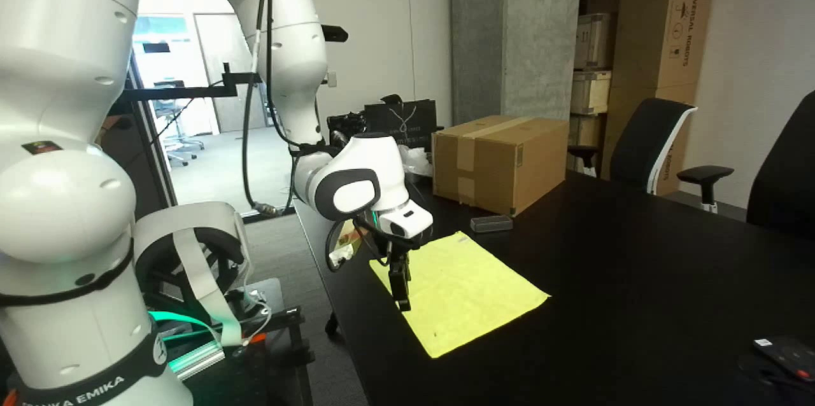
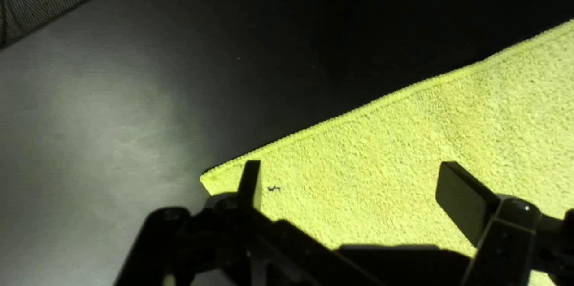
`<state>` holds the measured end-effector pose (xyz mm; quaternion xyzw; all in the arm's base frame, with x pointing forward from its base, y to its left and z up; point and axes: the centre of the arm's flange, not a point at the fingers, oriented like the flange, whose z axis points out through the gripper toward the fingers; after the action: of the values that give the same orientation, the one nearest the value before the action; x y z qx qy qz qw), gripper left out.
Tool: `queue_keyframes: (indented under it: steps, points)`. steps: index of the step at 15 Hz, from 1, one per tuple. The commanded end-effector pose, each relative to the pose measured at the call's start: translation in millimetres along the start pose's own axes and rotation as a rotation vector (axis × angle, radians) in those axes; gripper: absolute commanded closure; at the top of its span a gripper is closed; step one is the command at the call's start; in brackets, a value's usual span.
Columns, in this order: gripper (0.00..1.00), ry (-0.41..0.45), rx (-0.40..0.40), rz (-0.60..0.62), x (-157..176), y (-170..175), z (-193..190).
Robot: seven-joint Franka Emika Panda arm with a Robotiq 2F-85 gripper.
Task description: Fold the yellow towel.
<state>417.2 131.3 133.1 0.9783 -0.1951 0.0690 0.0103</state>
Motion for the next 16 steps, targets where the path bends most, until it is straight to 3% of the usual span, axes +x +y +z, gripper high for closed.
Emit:
queue_keyframes:
  steps: [1, 8, 16]
  points:
    - [0.0, -0.004, -0.003, 0.043, 16, -4, 0]
    - [0.0, -0.082, 0.049, 0.066, 43, 9, 4]
    - [0.0, -0.156, 0.024, 0.103, 57, 27, 28]
